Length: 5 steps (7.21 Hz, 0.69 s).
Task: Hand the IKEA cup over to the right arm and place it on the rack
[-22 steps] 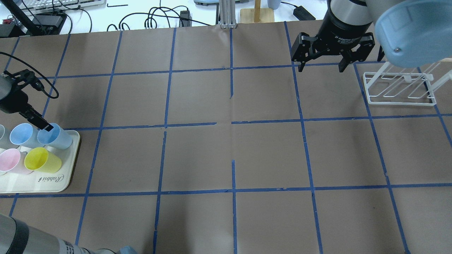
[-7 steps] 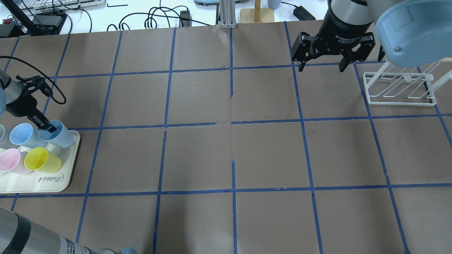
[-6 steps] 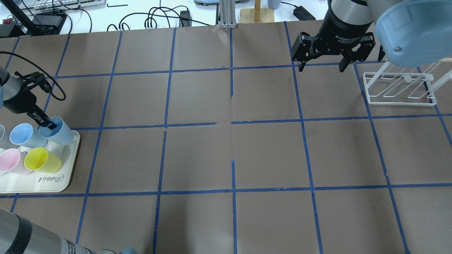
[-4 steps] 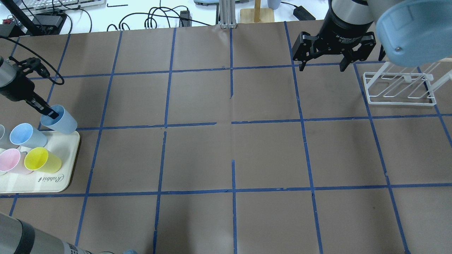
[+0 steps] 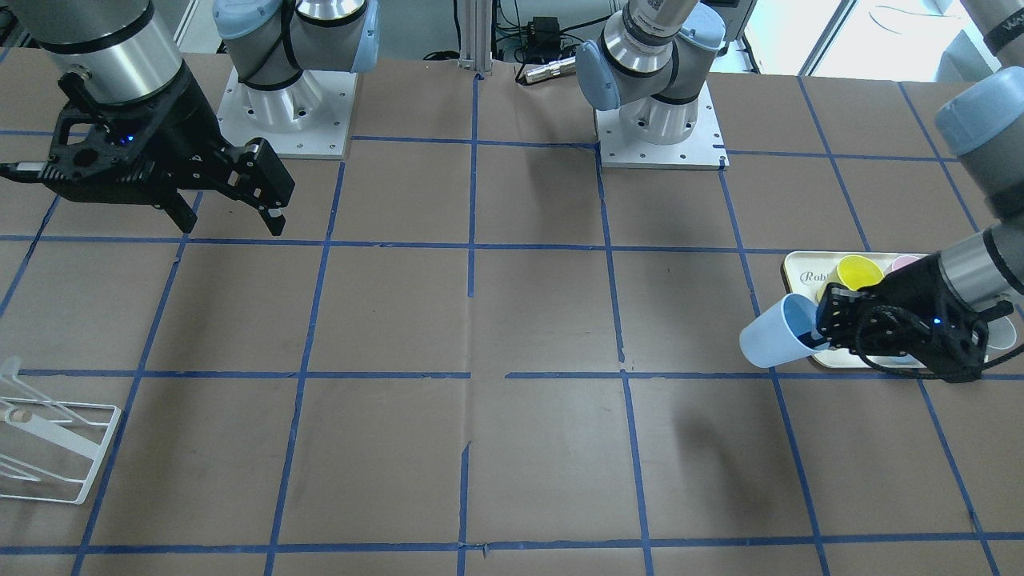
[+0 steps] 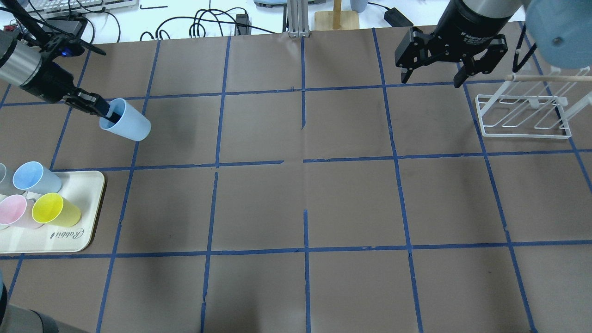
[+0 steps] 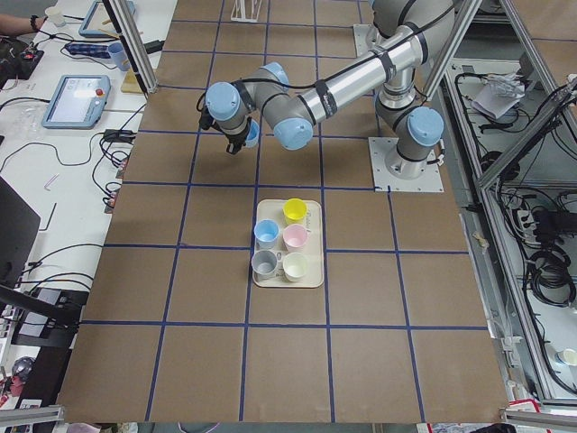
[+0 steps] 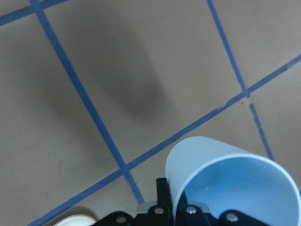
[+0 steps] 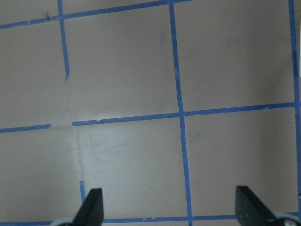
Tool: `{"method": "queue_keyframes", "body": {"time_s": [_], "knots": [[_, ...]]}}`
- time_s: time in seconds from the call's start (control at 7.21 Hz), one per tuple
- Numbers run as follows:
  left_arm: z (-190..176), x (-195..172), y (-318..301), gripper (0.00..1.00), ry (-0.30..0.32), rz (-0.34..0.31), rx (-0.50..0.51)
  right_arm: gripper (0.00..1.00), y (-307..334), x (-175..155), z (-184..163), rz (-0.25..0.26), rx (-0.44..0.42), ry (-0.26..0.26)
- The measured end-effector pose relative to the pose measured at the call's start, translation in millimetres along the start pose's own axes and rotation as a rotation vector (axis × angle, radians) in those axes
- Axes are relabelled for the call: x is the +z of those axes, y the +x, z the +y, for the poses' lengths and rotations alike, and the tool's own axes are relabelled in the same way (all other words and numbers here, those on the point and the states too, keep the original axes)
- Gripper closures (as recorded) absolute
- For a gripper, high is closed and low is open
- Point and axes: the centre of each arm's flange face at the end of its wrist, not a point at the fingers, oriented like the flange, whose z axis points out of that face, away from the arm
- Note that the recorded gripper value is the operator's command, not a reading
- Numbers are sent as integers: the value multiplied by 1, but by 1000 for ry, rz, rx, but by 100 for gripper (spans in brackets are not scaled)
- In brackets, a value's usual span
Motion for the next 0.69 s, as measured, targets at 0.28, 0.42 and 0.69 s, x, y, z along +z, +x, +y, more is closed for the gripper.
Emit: {"method": "queue_keyframes", "body": {"time_s": [0.28, 0.42, 0.69], "knots": [[-12, 7, 61, 100, 45, 196, -141, 0, 25, -18, -6, -150, -1, -37], [-14, 10, 87, 100, 56, 315, -209, 0, 42, -30, -8, -264, -18, -28], [-24, 25, 135, 100, 79, 561, -312, 0, 72, -45, -6, -555, -11, -23]]}}
